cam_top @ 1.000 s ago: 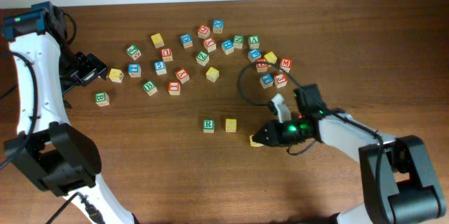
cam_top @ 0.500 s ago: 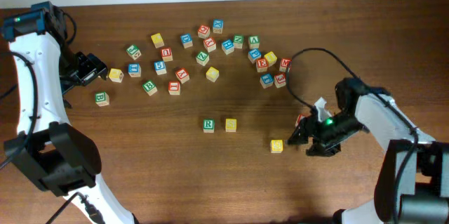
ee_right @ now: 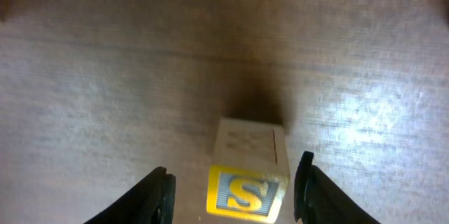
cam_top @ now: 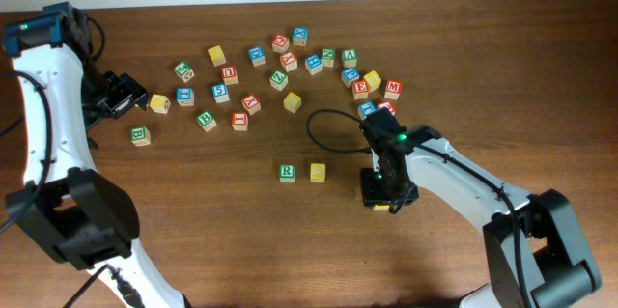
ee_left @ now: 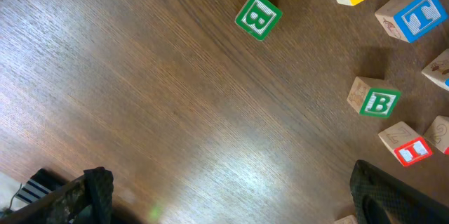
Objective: Spell out RSS
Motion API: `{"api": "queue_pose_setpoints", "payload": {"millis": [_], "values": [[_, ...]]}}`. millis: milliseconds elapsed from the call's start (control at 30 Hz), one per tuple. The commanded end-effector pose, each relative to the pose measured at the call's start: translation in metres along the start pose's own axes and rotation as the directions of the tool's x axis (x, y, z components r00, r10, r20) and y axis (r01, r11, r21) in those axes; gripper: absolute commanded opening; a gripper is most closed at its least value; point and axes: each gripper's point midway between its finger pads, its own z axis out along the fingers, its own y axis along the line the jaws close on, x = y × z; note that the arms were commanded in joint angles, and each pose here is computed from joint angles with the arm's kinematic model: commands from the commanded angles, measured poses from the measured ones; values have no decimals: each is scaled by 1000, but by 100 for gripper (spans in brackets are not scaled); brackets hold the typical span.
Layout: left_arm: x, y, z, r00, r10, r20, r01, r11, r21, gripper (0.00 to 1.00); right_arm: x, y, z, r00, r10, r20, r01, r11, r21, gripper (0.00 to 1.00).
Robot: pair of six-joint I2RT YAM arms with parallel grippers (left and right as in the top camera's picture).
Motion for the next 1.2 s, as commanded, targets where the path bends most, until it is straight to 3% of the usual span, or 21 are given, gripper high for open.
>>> {"api": "queue_pose_setpoints", "payload": {"millis": [0,167,300,500,800,867,933,1000,1167], "values": [[-2,4,-1,1000,-9,9,9,1000,-8,99,7,-6,10,1000,27,-6,-27,999,22,47],[-2,4,-1,1000,-9,9,9,1000,-8,99,3,-4,10,1000,25,8,-25,1000,15,24],[-2,4,-1,1000,-9,9,9,1000,-8,99,-17,5,9,996,14,89,-12,1000,-21,24],[-2,4,-1,1000,-9,9,9,1000,-8,99,-85,37,-10,930,5,367,52,988,-146,21],[-2,4,-1,1000,-9,9,9,1000,-8,99,-61,39,6,970,0,245,44,984,-175,21],[-2,4,-1,1000,-9,9,9,1000,-8,99,-57,35,23,980,3,200,30,987,-158,22],[-2,4,-1,1000,-9,9,9,1000,-8,99,-59,41,21,979,-1,206,41,981,-190,36],[-2,4,-1,1000,-9,9,9,1000,-8,99,-62,51,17,978,-6,210,57,970,-235,36],[-2,4,-1,1000,-9,9,9,1000,-8,99,-74,59,-6,977,-5,215,58,969,-239,50]]}}
